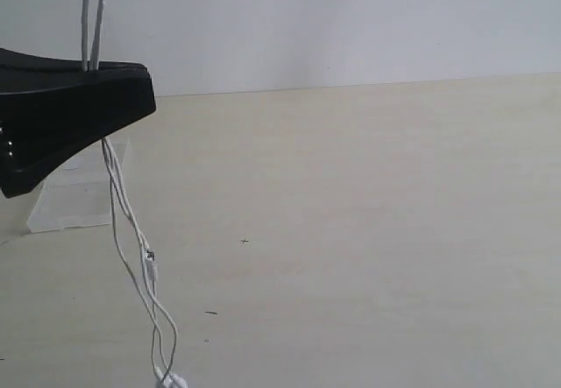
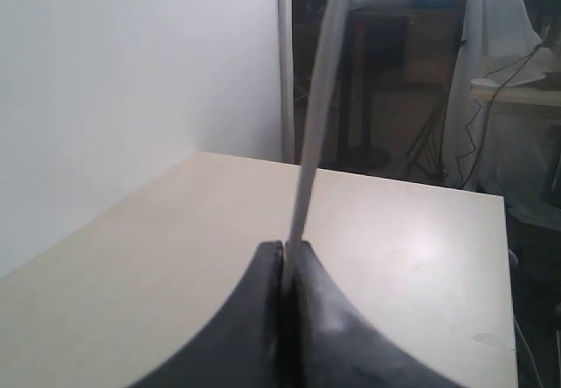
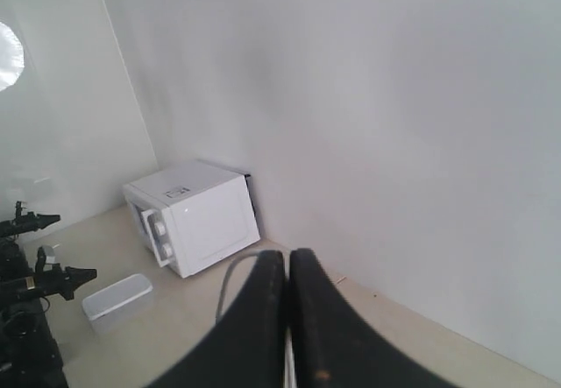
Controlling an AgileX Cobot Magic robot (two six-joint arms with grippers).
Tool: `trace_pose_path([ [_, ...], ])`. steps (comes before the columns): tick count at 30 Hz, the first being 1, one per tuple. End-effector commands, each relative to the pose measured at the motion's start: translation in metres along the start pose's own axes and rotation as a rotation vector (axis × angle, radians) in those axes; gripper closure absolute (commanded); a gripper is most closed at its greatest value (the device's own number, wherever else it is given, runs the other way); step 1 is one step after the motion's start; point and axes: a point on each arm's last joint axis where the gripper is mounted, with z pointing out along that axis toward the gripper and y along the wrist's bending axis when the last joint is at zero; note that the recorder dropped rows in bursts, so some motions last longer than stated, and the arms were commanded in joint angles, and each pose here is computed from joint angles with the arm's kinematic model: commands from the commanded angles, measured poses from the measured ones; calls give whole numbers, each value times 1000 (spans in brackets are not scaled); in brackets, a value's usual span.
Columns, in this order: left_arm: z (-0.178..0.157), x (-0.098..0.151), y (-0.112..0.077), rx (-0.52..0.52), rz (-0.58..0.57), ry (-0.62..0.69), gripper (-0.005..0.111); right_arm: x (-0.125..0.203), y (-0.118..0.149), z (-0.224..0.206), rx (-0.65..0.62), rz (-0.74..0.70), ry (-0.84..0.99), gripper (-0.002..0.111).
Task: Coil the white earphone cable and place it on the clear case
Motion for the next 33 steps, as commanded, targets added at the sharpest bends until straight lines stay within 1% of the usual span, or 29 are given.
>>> trace_pose_path([
  [1, 0, 1, 1, -22, 3, 15, 105, -9, 1, -1, -15, 13, -89, 108],
  [8, 7, 7, 6, -19, -40, 32, 85, -3, 6, 24, -130, 47, -83, 108],
  [10, 8, 7, 7, -19, -43, 36, 83, 0, 6, 31, -142, 62, -70, 108],
  [13, 8, 7, 7, -19, -36, 36, 82, 3, 5, 39, -146, 58, -55, 108],
  [18, 8, 7, 7, -22, -11, 27, 82, 3, 5, 41, -153, 57, -67, 108],
  [23, 8, 6, 8, -31, -32, 13, 82, 2, 5, 41, -156, 59, -74, 108],
  [27, 11, 6, 5, 16, -45, 2, 82, 2, 5, 41, -155, 59, -76, 108],
  [29, 13, 8, 4, 46, -54, 1, 79, 2, 5, 41, -155, 59, -78, 108],
  [33, 19, 12, 4, 97, -76, 6, 66, 1, 5, 41, -156, 62, -82, 108],
])
